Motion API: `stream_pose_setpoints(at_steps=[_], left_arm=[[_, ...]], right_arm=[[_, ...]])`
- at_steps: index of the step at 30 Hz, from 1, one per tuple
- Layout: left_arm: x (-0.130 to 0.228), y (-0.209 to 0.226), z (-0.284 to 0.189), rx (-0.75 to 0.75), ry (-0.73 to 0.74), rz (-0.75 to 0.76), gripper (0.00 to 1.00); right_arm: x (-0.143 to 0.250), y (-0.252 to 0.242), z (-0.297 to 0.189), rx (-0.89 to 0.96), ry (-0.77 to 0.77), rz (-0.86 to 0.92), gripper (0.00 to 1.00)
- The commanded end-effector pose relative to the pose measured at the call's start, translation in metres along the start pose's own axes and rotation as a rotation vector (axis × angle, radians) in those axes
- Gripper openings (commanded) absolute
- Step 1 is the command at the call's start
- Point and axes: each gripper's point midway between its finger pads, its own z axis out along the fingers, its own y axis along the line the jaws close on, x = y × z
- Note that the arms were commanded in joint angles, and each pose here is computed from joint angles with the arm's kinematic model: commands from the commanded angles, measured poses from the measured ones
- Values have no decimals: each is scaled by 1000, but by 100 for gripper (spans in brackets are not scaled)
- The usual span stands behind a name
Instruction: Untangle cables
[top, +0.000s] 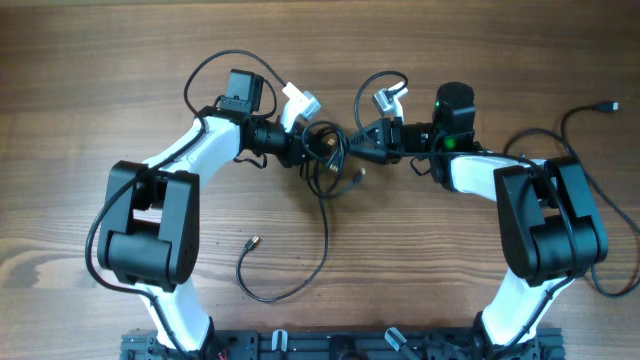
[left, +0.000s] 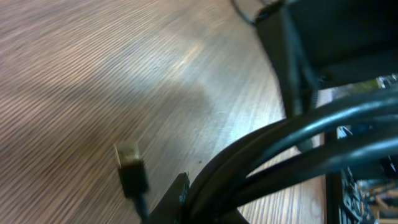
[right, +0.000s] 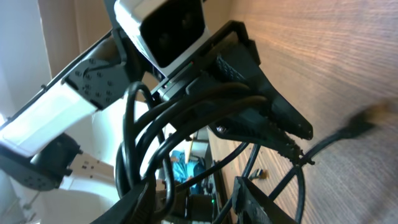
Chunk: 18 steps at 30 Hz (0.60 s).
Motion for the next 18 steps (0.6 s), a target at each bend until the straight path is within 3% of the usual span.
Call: stream_pose_setpoints(at_steps=[1, 6, 11, 14, 18], left_arm=[[5, 17, -3, -88, 19, -116, 9], [5, 17, -3, -88, 18, -118, 10], [5, 17, -3, -89, 18, -118, 14], [5, 17, -3, -89, 18, -118, 22], [6, 18, -3, -96, 21, -120, 24]], right_arm=[[-5, 7, 1, 4, -13, -22, 43], [-3, 8, 2, 1, -7, -16, 43], [14, 18, -1, -60, 93, -18, 45], [1, 9, -1, -16, 19, -99, 45], [-16, -35, -5, 168, -145, 61, 45]])
